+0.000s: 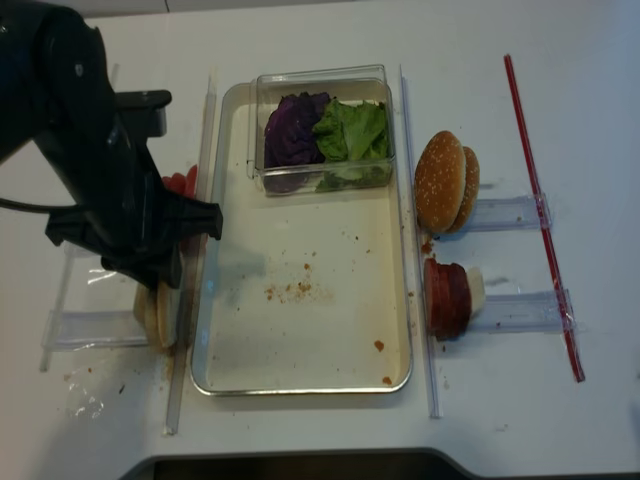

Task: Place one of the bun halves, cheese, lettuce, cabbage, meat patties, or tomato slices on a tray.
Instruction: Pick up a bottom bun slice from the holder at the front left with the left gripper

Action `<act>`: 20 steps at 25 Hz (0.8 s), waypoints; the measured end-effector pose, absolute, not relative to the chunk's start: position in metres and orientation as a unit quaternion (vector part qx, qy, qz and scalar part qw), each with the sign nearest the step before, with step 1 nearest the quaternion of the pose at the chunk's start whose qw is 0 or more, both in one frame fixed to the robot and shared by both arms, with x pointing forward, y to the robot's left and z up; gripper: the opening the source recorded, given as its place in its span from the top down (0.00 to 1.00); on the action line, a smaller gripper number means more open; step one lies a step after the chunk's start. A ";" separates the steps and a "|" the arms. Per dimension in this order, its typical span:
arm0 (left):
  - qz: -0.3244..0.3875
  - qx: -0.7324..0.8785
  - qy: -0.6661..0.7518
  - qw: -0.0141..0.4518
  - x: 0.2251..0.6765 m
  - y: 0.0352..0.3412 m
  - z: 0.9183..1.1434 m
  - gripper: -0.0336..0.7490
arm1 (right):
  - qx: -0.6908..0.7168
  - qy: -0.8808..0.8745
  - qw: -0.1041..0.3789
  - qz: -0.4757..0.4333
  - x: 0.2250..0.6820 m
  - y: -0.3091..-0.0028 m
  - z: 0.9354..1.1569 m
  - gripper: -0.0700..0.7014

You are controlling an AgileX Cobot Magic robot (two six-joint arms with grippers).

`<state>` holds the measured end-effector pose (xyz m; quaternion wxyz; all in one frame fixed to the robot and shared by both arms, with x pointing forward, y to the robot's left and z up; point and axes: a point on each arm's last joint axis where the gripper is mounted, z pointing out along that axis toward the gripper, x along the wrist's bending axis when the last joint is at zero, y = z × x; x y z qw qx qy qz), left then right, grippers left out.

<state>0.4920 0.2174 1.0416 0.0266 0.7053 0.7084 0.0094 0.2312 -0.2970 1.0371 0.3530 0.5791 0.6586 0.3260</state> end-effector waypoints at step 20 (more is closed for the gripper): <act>0.008 0.703 0.711 0.027 0.492 0.217 1.042 0.88 | 0.579 0.659 0.353 0.326 0.231 -0.297 1.037 0.25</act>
